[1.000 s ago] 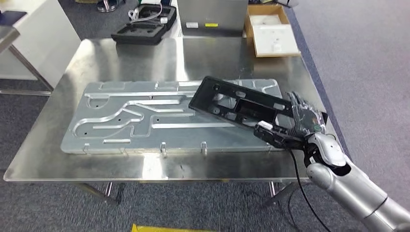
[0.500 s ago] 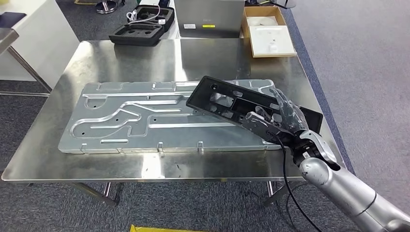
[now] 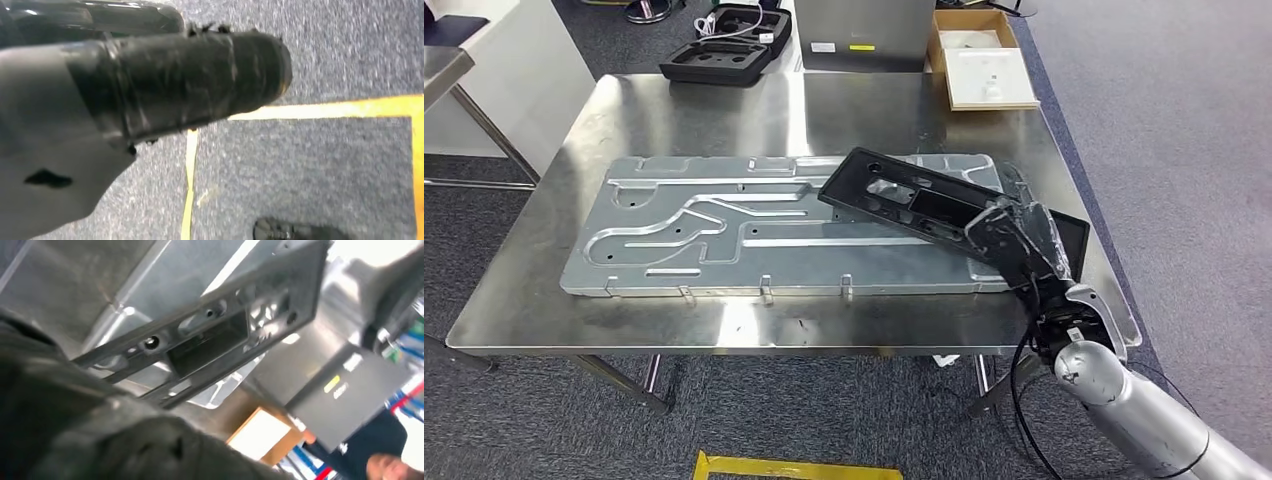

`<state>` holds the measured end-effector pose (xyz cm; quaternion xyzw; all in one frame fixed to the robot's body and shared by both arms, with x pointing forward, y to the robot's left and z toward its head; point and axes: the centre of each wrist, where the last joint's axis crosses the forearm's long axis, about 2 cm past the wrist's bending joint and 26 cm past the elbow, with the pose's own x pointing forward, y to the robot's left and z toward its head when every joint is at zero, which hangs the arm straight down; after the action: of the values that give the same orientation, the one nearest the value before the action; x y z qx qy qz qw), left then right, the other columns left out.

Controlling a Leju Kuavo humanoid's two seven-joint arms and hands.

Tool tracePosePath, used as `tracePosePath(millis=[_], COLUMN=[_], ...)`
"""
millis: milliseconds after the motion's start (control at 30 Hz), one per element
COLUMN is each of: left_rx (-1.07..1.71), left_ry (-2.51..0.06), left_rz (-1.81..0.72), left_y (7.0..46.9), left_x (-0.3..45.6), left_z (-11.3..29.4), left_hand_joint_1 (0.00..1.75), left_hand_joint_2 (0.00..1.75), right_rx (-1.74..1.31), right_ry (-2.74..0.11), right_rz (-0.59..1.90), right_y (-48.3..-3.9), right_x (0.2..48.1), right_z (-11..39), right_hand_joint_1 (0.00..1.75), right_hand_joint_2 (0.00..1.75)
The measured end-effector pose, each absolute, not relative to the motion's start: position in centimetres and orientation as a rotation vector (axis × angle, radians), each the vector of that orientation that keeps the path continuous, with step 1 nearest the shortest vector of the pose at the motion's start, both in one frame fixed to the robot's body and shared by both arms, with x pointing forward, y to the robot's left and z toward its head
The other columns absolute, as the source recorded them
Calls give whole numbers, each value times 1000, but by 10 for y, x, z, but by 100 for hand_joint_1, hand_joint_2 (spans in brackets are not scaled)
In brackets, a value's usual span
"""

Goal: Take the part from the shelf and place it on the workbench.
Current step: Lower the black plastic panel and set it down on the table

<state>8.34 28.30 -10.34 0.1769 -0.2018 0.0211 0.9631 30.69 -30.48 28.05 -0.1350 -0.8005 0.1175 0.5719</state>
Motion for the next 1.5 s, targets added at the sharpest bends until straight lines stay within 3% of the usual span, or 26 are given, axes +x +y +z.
tracePosePath(millis=[500, 667, 1033, 1267, 1500], left_rx=[349, 351, 334, 322, 314], left_ry=[-407, -408, -411, -411, -417], left_rz=[55, 67, 73, 75, 64], left_y=[278, 276, 271, 270, 271], left_x=[82, 85, 86, 84, 86], left_z=[-104, -103, -102, -103, -103], left_hand_joint_1=[0, 0, 0, 0, 0], left_hand_joint_2=[0, 0, 0, 0, 0], right_rx=[-246, -236, 236, 430, 385], right_ry=[-1912, -1936, -1963, -1946, -2011], right_rz=[157, 13, -398, -514, -503], right_y=[-310, -318, -332, -333, -332], right_x=[286, 280, 268, 264, 263], right_z=[286, 291, 293, 296, 300], right_hand_joint_1=[0, 0, 0, 0, 0], right_hand_joint_2=[0, 0, 0, 0, 0])
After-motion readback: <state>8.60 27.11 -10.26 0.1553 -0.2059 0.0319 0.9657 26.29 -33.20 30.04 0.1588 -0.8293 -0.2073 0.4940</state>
